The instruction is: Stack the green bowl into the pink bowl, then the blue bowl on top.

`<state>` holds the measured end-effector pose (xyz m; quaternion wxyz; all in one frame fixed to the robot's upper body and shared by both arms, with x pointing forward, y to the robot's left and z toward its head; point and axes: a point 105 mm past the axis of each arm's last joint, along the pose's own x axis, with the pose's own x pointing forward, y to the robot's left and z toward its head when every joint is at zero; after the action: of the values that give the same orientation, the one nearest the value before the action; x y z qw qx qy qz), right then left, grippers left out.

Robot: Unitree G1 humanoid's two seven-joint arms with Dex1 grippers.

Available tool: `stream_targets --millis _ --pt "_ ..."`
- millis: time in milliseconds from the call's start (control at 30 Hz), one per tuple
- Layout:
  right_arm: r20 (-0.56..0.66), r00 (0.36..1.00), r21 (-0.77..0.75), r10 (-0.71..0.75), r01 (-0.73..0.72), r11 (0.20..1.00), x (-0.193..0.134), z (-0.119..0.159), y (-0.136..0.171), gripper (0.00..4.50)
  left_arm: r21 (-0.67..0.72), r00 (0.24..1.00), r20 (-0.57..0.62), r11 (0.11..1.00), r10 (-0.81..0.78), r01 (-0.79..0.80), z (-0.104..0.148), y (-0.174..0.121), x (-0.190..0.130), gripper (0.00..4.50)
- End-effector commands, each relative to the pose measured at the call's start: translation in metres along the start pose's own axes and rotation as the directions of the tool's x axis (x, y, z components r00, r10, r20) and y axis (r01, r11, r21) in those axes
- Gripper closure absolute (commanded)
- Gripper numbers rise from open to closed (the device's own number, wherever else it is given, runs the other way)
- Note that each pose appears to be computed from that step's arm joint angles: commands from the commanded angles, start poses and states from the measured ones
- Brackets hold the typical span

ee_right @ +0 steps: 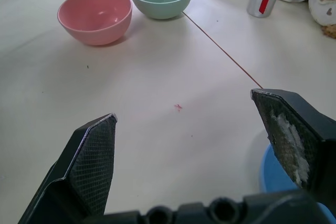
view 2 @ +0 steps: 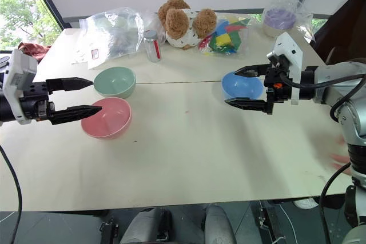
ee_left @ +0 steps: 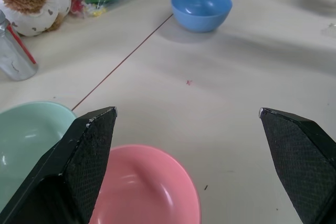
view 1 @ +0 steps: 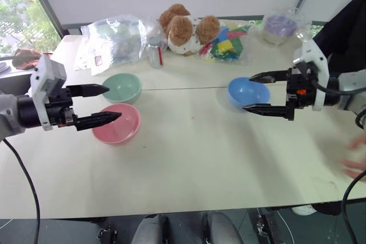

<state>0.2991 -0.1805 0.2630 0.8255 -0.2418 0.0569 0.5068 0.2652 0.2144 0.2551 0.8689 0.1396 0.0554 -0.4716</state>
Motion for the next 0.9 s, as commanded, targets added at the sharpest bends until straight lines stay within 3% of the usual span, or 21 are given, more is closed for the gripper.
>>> stream_targets --millis 33,900 --pt "0.017 1.0 -0.047 -0.023 0.024 0.999 -0.007 0.011 -0.003 0.0 0.055 1.0 0.006 0.998 0.005 -0.006 0.007 -0.002 -0.002 0.02" --pt "-0.007 1.0 -0.05 -0.019 0.018 0.999 -0.003 0.007 -0.006 0.0 0.084 0.999 -0.038 0.996 0.012 -0.009 -0.007 -0.004 -0.004 0.02"
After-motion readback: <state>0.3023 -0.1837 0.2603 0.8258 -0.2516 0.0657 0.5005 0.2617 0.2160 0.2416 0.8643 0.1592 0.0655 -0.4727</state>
